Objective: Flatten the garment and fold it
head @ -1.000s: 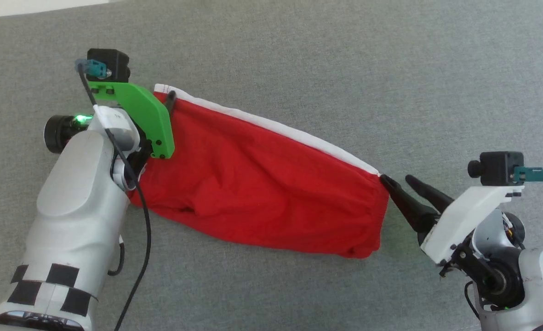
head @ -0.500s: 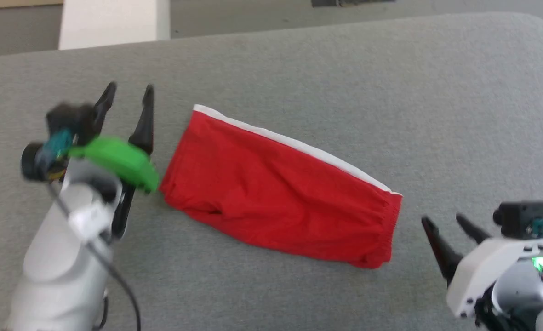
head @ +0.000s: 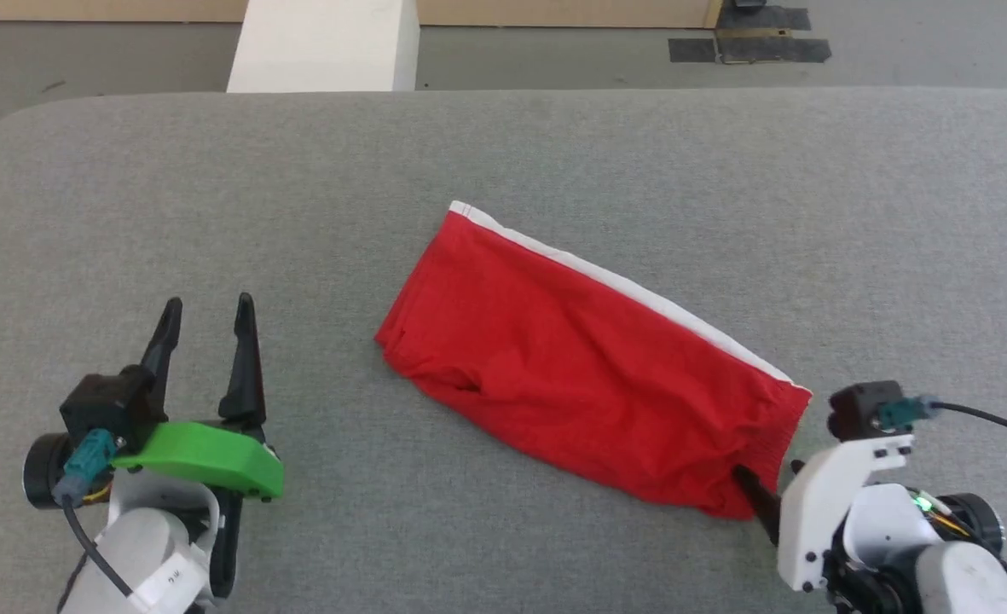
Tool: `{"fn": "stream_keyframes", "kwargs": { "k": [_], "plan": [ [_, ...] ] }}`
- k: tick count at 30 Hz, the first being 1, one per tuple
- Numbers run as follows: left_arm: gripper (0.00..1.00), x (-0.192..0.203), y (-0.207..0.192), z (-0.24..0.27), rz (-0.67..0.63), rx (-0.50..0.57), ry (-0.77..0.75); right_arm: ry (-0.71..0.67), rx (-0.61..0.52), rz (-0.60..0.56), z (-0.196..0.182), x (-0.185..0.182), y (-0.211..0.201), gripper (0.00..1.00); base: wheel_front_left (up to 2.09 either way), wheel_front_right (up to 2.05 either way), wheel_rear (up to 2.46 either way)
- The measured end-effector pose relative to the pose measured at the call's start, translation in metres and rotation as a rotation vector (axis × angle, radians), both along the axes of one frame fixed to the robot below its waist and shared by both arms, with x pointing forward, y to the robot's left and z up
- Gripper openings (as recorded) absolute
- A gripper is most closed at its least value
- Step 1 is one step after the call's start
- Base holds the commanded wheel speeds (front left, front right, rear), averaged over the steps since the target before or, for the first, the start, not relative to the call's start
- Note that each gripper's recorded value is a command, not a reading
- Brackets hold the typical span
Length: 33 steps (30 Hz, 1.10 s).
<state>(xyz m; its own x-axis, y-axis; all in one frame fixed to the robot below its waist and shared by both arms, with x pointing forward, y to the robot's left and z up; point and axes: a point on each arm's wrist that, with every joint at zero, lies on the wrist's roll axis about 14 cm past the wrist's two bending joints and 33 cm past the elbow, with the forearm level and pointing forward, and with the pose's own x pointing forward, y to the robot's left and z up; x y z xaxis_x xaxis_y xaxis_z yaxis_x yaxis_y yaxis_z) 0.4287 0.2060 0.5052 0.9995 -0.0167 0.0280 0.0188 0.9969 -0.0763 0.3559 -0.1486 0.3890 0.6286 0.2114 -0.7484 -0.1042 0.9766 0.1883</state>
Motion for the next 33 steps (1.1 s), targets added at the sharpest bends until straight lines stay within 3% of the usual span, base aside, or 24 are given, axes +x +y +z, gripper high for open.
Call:
{"fn": "stream_keyframes", "kwargs": {
  "k": [9, 10, 11, 12, 21, 26, 33],
  "plan": [
    [1.0, -0.005, -0.003, -0.007, 0.002, -0.02, 0.034, 0.058, -0.016, 0.07, -0.019, 0.012, 0.018, 1.0, 0.0, 0.0, 0.0],
    [1.0, -0.005, -0.004, -0.008, 0.001, -0.021, 0.041, 0.059, -0.018, 0.078, -0.02, 0.013, 0.02, 0.37, 0.0, 0.0, 0.0],
    [1.0, -0.005, -0.004, -0.009, -0.001, -0.024, 0.046, 0.052, -0.018, 0.082, -0.019, 0.014, 0.021, 0.11, 0.0, 0.0, 0.0],
    [1.0, -0.006, -0.005, -0.01, -0.002, -0.027, 0.05, 0.043, -0.017, 0.086, -0.018, 0.016, 0.023, 0.0, 0.0, 0.0, 0.0],
    [1.0, -0.008, -0.027, -0.023, -0.072, -0.058, 0.127, -0.014, 0.038, 0.071, -0.01, 0.021, 0.029, 0.0, 0.0, 0.0, 0.0],
    [1.0, -0.009, -0.057, -0.053, -0.146, -0.102, 0.32, -0.036, 0.05, 0.053, -0.004, 0.023, 0.026, 0.0, 0.0, 0.0, 0.0],
    [1.0, 0.01, -0.074, -0.082, -0.185, -0.057, 0.572, -0.05, 0.07, 0.039, -0.001, 0.023, 0.025, 0.0, 0.0, 0.0, 0.0]
  ]
}}
